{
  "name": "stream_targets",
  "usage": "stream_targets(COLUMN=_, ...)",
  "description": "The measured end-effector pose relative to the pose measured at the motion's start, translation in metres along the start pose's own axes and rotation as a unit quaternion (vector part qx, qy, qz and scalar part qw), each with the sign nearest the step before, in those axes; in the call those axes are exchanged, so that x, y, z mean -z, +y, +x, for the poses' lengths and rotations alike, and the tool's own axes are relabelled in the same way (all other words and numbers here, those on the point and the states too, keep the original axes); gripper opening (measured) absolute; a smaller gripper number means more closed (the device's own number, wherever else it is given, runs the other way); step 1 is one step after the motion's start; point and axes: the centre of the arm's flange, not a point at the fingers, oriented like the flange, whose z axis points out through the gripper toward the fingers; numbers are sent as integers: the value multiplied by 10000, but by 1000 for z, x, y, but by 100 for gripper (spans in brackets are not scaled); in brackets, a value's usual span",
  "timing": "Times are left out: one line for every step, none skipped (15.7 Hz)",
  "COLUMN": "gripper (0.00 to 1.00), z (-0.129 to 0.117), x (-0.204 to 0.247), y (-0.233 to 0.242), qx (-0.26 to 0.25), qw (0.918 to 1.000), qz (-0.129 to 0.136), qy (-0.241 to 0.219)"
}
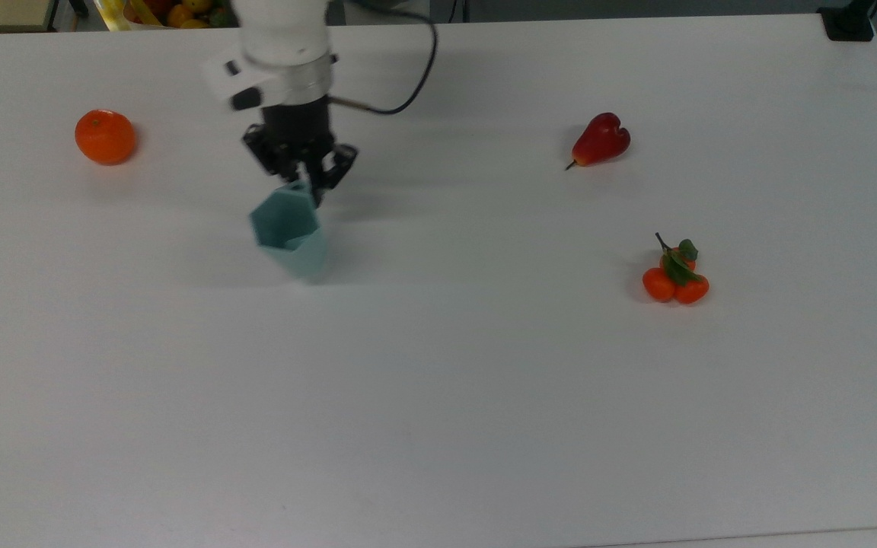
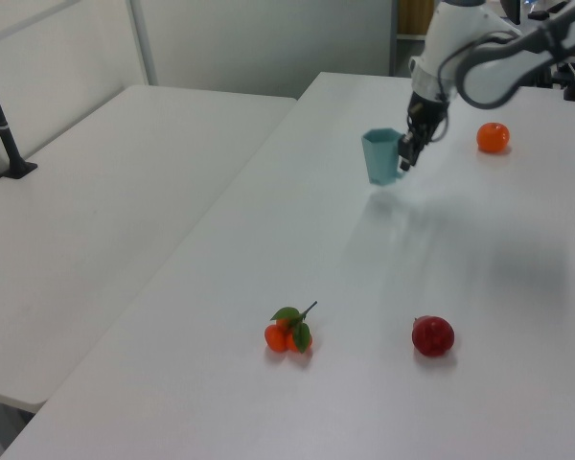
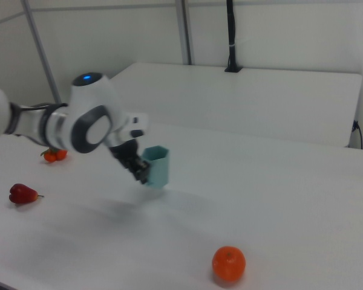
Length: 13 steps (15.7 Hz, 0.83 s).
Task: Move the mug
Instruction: 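Slide the held cup across the table toward the red pear, then open the gripper and lift it away from the cup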
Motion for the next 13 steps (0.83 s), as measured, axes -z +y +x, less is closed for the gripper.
stream_targets(gripper=24, z=-19, x=3, y=-16, qx=37, qw=10000, qz=19, qy=-65)
stream_targets(gripper=24, z=-37, x=4, y=-31, qx=72, qw=9999, qz=33, qy=-131)
stream_targets(gripper=24, z=-52, x=4, y=-43, qx=111, qw=9997, qz=40, qy=-200)
stream_targets(gripper=24, z=-65, x=2, y=-52, qx=141, qw=9995, qz=38, qy=-265)
stream_targets(gripper=24, z=-75, x=-1, y=-59, qx=172, qw=9993, qz=23, qy=-325)
stream_targets(gripper=24, z=-81, x=-5, y=-63, qx=177, qw=9991, qz=5, qy=-374)
stream_targets(gripper=24, z=-85, x=-8, y=-65, qx=169, qw=9990, qz=-9, qy=-415)
stream_targets(gripper=24, z=-86, x=-7, y=-67, qx=173, qw=9990, qz=-11, qy=-408)
stream_targets(gripper=25, z=-87, x=-7, y=-68, qx=180, qw=9990, qz=-11, qy=-412)
stream_targets(gripper=29, z=-88, x=-8, y=-68, qx=194, qw=9989, qz=-20, qy=-428)
stream_targets(gripper=29, z=-89, x=-9, y=-68, qx=200, qw=9987, qz=-40, qy=-470)
stream_targets(gripper=34, z=-92, x=-11, y=-68, qx=219, qw=9981, qz=-85, qy=-563)
stream_targets(gripper=44, z=-94, x=-11, y=-70, qx=284, qw=9973, qz=-154, qy=-662)
